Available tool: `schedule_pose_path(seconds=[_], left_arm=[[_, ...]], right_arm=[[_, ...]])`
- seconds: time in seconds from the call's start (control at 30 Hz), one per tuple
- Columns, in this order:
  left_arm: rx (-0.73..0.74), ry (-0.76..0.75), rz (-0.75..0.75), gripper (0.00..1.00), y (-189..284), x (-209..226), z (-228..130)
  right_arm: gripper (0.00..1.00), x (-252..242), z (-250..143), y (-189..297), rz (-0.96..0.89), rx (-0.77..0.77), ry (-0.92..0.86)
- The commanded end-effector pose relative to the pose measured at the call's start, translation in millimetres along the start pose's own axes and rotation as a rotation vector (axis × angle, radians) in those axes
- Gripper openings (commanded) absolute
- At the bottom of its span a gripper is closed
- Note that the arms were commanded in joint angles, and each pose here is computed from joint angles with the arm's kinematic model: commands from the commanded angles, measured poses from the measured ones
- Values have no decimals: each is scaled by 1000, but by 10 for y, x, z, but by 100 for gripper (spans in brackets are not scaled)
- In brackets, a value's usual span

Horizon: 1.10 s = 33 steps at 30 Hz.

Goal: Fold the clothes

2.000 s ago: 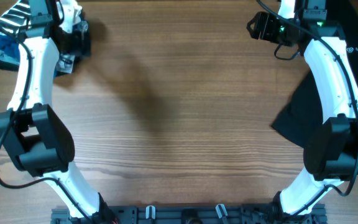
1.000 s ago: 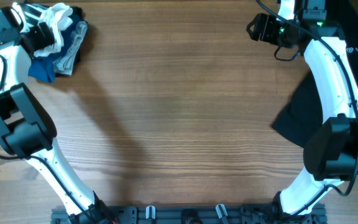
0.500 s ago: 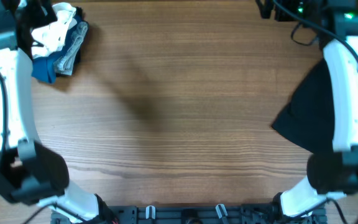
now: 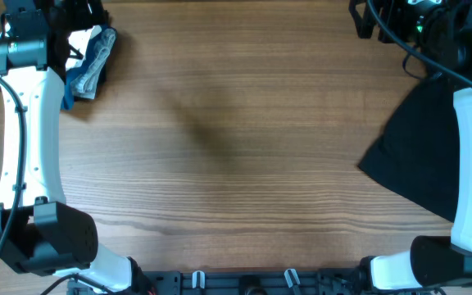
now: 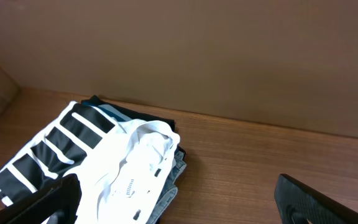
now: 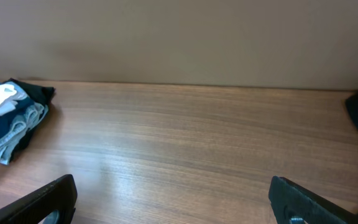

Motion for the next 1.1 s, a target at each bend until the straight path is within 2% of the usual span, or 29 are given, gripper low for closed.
schedule_pose_path(seconds=[0.0,0.1,0.23,0.3,0.4,0.5,0.57,0.63,0.8,1.07], left_arm=[[9,5,8,100,-25,4,-26],[9,5,8,100,-25,4,-26],[9,5,8,100,-25,4,-26],[9,5,8,100,-25,4,-26],[9,5,8,100,-25,4,-26],[11,5,8,100,-25,3,-30],[12,5,8,100,-25,3,-31],[12,5,8,100,-25,3,-31],[12,5,8,100,-25,3,-31],[12,5,8,100,-25,3,-31]], right_arm=[[100,-26,-28,-19,-17,17,55],[100,-22,-123,24,-17,37,132],[100,-43,-481,205,-50,29,140],[100,-66,-712,273,-65,-52,167],[99,-73,-1301,415,-65,-190,222],[100,-50,-1732,440,-25,-306,251],[100,-88,-2181,419,-1,-450,206],[100,-104,-2393,440,2,-501,209],[100,-168,-2731,433,-19,-560,222],[100,-229,-2914,332,-7,-630,182]])
Point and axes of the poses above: each gripper's point midway between its finger pads, its own y axis back along the fingers, its own x axis along the line the jaws close on, z = x × y, the point moved 4 cm from there along y, back along the fingers, and after that the axes turned 4 degrees about -y, right-handed, at the moved point
